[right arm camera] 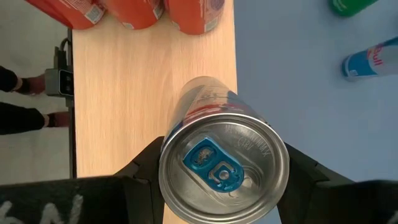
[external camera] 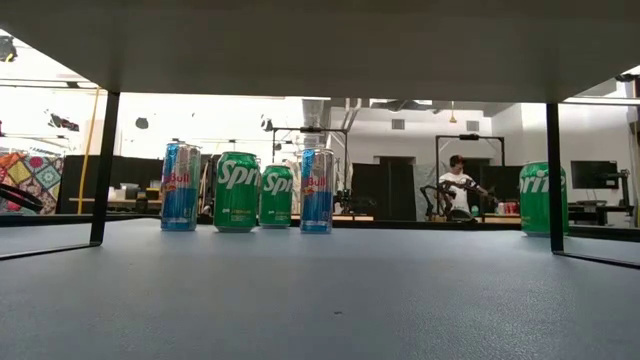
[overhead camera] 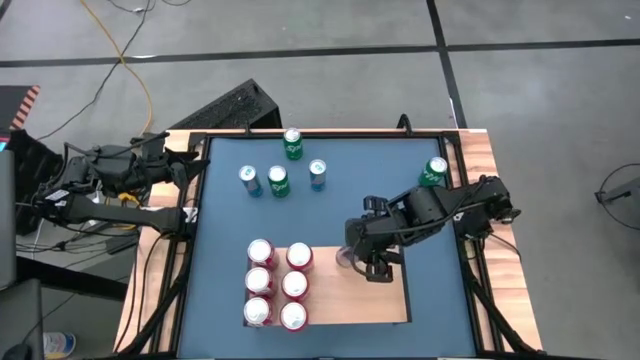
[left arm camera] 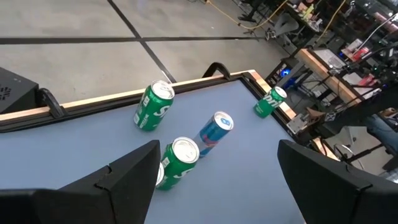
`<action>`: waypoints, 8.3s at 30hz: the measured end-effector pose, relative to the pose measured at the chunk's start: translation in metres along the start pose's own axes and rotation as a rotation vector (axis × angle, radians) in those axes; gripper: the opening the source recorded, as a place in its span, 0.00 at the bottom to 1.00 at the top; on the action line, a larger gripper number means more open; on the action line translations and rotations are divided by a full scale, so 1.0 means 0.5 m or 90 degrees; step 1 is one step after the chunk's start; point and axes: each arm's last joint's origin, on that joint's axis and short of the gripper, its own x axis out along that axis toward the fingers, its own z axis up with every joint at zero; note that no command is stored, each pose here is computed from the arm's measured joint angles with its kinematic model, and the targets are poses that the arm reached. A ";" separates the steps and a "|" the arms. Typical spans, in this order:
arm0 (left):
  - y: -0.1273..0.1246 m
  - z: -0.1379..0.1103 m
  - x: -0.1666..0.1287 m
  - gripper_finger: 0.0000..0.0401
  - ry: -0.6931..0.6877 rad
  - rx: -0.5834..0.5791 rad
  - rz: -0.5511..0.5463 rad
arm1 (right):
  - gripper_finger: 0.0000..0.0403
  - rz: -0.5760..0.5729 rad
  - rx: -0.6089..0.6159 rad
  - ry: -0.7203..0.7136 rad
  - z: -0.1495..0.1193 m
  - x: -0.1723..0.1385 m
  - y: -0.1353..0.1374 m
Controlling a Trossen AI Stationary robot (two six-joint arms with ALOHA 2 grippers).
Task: Place canned beverage on shelf
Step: Put the right blue soda can on the shelf
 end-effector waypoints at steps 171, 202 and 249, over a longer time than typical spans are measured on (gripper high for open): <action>0.002 0.003 0.000 0.77 -0.027 -0.058 0.025 | 0.67 0.266 -0.121 -0.461 -0.169 0.262 -0.066; 0.001 0.002 0.000 0.77 -0.015 -0.018 0.013 | 0.61 0.226 -0.050 -0.439 -0.115 0.261 0.097; 0.001 0.002 0.000 0.77 -0.017 -0.006 0.015 | 0.61 0.240 -0.105 -0.462 -0.099 0.237 0.139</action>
